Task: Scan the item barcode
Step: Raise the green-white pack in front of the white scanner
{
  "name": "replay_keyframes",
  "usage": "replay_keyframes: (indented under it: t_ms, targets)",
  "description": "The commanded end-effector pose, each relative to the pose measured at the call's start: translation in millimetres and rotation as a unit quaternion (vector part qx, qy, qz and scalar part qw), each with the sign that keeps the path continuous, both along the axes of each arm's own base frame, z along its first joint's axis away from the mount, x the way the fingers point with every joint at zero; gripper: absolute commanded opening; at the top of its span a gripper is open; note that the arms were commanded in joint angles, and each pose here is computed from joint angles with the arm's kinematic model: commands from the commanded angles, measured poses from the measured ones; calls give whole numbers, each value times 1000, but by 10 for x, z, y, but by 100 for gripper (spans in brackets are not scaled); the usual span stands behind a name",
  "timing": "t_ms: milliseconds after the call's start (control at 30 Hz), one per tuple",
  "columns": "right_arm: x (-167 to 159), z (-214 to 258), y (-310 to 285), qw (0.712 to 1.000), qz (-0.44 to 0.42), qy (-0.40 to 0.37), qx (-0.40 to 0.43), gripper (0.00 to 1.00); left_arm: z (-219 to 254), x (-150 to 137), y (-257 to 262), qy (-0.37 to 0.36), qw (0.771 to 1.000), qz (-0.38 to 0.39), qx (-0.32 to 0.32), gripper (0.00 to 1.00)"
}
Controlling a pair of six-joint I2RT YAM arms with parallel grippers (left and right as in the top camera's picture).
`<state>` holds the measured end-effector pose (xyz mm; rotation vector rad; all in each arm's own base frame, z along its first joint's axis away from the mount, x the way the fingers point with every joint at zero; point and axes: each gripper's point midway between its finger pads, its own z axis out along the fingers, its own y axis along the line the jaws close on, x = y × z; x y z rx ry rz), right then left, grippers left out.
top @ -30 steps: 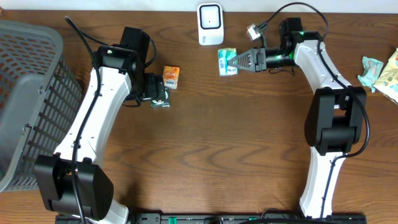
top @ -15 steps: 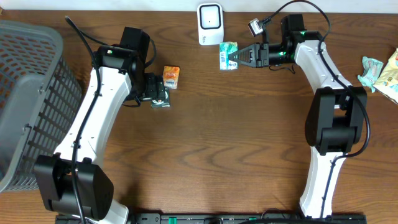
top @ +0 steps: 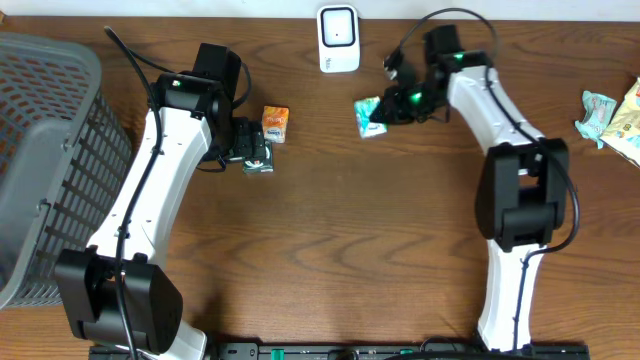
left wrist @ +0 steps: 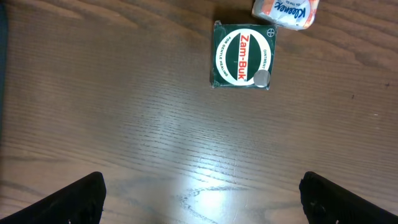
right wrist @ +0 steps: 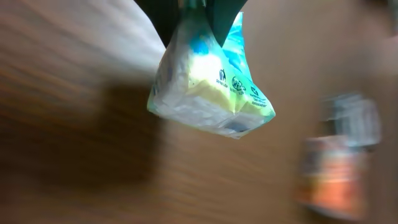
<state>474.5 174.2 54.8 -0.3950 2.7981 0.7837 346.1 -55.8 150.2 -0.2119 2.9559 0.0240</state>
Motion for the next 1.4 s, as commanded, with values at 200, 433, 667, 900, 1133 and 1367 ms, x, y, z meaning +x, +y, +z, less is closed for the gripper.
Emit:
replay_keyframes:
  t_ms: [200,433,667,900,1133,1367]
  targets:
    - [987,622,-384,902,-8,-276,-331,1,49,26,31,-7,1000,1,4,98]
    - [1344,1074,216,818,86,-441,-358,1,49,26,31,-7,1000,1,4,98]
    - [1581,1176,417,787,70,-508,-344,1,49,26,31,-7,1000,1,4,98]
    - [1681,1044,586,768,105,-539,-330,1,49,26,31,-7,1000,1,4,98]
    - [1705,988,592,767,104,-540,-330,1,49,26,31,-7,1000,1,4,98]
    - [1737,1164,145,775,7,-510,-374,1,49,26,31,-7,1000,1,4,98]
